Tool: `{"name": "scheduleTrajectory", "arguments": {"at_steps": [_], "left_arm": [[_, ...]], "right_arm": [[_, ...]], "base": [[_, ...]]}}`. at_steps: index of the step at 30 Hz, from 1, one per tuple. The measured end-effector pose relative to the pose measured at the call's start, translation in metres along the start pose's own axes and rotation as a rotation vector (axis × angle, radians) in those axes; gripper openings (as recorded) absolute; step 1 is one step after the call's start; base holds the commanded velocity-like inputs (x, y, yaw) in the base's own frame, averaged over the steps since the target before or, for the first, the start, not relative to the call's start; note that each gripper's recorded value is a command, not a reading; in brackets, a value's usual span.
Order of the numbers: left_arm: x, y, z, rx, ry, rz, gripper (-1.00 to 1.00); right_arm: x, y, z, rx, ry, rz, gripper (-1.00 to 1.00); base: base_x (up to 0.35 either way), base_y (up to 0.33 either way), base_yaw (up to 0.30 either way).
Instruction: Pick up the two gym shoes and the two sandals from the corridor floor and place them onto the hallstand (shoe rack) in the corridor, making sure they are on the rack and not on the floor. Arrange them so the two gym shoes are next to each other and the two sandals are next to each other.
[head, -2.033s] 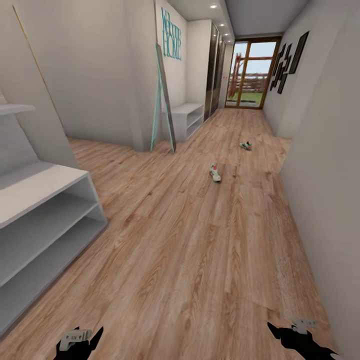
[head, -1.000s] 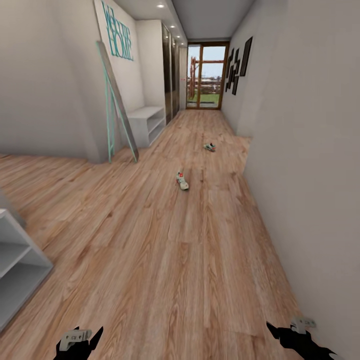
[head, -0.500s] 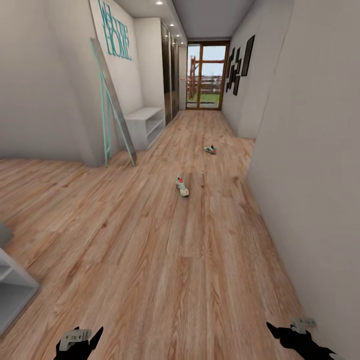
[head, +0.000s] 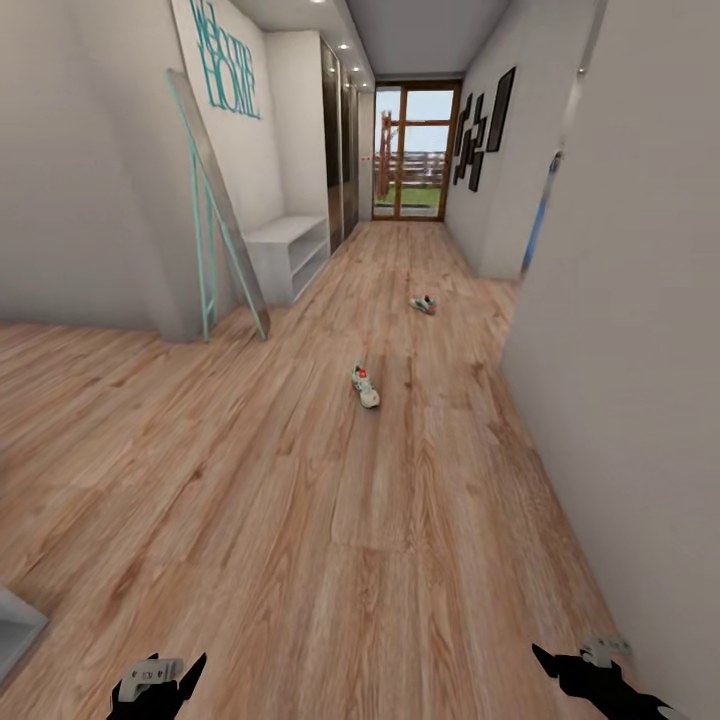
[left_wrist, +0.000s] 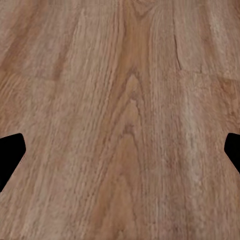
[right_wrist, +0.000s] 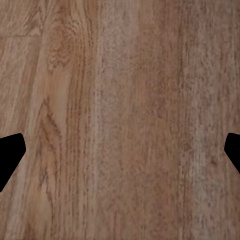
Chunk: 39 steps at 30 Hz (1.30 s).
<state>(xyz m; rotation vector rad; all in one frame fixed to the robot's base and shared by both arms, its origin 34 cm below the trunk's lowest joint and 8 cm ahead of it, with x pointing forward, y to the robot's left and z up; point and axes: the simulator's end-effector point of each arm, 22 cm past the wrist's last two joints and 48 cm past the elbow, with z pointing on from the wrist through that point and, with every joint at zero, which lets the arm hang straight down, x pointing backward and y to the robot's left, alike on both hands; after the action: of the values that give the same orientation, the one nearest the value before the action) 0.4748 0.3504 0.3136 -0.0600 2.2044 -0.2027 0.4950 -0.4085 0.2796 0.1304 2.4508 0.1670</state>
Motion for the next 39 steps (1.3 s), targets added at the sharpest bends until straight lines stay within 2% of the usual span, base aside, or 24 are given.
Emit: {"name": "scheduleTrajectory", "arguments": {"at_steps": [39], "left_arm": [[-0.0001, 0.0002, 0.0, 0.0, 0.0, 0.0, 1.0]], "right_arm": [[0.0001, 0.0009, 0.0003, -0.001, -0.001, 0.0, 1.0]], "base": [[0.339, 0.131, 0.0]]}}
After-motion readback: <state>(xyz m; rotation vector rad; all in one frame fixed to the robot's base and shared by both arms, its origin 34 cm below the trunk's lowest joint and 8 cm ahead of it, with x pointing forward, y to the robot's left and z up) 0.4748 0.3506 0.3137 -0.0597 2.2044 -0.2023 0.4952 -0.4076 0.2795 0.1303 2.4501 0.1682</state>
